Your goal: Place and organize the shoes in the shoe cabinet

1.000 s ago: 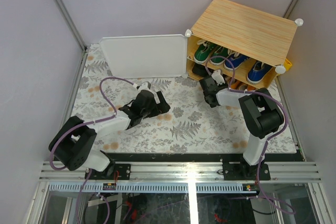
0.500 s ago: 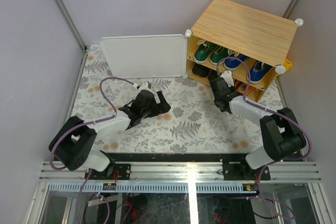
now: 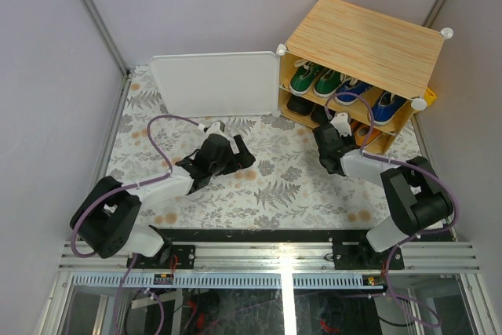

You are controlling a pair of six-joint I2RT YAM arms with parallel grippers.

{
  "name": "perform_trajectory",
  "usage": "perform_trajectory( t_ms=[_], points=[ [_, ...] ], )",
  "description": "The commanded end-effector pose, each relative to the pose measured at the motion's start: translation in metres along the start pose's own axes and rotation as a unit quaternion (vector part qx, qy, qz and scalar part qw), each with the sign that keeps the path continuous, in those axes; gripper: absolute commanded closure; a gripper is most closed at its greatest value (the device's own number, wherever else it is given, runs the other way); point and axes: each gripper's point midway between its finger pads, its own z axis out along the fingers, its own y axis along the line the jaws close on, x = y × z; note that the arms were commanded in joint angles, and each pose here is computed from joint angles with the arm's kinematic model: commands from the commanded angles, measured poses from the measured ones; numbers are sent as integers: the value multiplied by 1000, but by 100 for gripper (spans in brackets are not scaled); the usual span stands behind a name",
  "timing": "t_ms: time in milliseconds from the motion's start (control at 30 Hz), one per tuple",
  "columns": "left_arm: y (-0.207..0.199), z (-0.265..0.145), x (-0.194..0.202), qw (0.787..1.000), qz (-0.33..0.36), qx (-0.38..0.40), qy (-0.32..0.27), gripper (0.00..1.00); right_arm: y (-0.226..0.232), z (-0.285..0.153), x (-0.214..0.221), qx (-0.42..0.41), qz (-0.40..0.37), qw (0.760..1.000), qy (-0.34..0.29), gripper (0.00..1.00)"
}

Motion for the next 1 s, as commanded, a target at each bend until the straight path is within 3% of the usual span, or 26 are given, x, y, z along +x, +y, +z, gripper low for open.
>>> perform_trajectory(
  t_ms=[0,267,300,367,433,767,967],
  points=[
    [-6,-4,-11,1000,-3,17,-22,8,-19,6,-27,82,45,994,-53,75],
    [-11,-11,-19,999,7,17,-29,7,-12,0,-41,41,78,994,-67,72],
    [-13,-15,-21,999,9,19,-30,7,-14,0,-41,43,78,994,-68,68],
    [-16,-21,-25,999,15,21,-34,0,-13,2,-40,46,70,994,-71,46],
    [-16,-27,-30,999,17,17,-41,0,-7,8,-42,50,58,995,-66,40],
    [-15,-52,-44,997,19,10,-72,0,-32,17,-41,165,61,982,-73,38],
    [-11,-49,-40,998,20,7,-66,0,-59,16,-23,228,71,970,-42,39]
  ],
)
